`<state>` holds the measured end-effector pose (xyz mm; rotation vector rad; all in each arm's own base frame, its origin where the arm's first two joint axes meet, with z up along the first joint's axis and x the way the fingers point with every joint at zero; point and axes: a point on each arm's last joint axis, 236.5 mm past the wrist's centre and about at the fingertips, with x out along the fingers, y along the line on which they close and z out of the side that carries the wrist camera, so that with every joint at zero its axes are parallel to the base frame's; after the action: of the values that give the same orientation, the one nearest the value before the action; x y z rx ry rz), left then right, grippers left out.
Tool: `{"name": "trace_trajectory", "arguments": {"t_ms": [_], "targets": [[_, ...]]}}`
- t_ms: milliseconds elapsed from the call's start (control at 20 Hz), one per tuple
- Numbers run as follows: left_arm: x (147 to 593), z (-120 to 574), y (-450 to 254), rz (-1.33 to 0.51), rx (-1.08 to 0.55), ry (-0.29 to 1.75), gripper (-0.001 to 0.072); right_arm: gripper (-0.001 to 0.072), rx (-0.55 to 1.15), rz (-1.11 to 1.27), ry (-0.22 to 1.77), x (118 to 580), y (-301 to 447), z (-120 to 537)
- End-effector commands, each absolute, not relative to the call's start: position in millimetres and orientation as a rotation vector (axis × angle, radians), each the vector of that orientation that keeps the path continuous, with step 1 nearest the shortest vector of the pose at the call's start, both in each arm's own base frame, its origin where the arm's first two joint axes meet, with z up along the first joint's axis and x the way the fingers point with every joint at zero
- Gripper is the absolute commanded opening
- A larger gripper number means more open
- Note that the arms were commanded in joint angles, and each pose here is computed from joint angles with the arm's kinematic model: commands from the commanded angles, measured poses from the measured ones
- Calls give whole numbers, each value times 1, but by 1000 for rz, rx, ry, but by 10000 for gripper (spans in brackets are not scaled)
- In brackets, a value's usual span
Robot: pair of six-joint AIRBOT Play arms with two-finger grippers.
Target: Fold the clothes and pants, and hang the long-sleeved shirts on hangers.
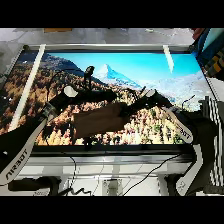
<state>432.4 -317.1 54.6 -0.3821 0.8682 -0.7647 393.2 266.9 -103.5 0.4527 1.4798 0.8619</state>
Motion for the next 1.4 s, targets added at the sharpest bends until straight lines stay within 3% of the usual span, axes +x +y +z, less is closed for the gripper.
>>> {"name": "trace_trajectory", "arguments": {"t_ms": [0,250,350,400,550,700,1000,1150,1350], "targets": [[433,49,-302,-750,-231,851,699,13,411,884,1448,390,286,-97],[430,101,-221,-656,183,725,675,12,360,834,1310,414,231,-25],[432,142,-180,-561,340,621,376,12,381,714,1203,433,184,24],[431,160,-165,-522,388,580,288,12,386,637,1140,440,154,51],[418,204,-146,-473,413,482,280,12,424,350,984,439,51,121],[408,225,-144,-468,410,434,281,12,482,14,813,401,-55,187],[406,227,-144,-467,410,429,281,12,575,-779,531,239,-220,262],[406,227,-144,-467,410,429,281,13,650,-1067,576,157,-247,250],[406,227,-144,-467,410,429,280,13,767,-1298,604,89,-260,236]]}}
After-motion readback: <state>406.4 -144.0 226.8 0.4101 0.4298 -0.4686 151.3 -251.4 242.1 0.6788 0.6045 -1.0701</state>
